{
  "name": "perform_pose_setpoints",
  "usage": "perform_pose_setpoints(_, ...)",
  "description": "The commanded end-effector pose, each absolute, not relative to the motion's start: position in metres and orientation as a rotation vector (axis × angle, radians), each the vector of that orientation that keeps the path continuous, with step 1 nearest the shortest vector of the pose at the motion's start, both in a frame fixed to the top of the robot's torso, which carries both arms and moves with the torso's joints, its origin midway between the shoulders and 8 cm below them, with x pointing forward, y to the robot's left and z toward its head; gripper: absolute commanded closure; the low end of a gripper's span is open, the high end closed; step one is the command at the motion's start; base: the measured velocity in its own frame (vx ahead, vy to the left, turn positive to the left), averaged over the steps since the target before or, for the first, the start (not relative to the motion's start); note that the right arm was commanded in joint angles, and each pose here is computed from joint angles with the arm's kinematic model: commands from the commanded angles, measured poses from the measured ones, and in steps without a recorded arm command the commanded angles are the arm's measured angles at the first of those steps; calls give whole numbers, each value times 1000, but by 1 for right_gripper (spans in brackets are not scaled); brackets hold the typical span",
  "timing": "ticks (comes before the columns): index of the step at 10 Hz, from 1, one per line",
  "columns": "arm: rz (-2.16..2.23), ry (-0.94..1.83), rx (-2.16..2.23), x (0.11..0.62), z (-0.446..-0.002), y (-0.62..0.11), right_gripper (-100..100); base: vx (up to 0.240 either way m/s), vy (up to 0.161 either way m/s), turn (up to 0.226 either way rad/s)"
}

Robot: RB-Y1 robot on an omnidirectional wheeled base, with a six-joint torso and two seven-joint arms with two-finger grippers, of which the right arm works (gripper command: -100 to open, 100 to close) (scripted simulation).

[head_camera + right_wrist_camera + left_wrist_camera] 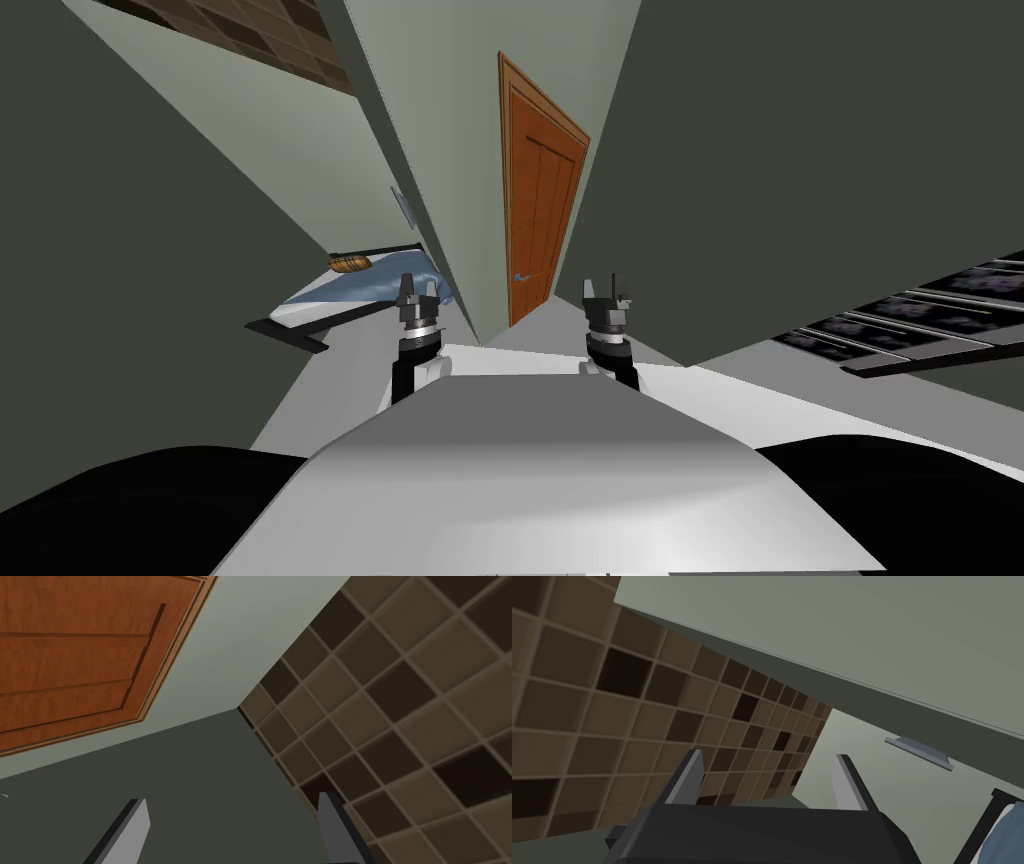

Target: Pull the door open

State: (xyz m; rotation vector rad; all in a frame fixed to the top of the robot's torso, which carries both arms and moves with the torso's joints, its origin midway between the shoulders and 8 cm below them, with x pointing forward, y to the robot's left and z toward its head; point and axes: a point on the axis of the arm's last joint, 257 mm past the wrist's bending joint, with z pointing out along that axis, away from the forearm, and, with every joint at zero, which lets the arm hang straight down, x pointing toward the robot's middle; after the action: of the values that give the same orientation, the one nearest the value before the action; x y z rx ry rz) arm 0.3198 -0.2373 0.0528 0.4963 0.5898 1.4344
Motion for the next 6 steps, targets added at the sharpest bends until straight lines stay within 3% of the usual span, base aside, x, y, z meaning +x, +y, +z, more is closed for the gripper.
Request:
perform_pose_setpoints(1, 1444, 610, 512, 328, 41, -236, -100, 47, -31, 106)
perform_pose_setpoints(6, 1472, 679, 567, 352, -2, -234, -100, 103, -31, 105)
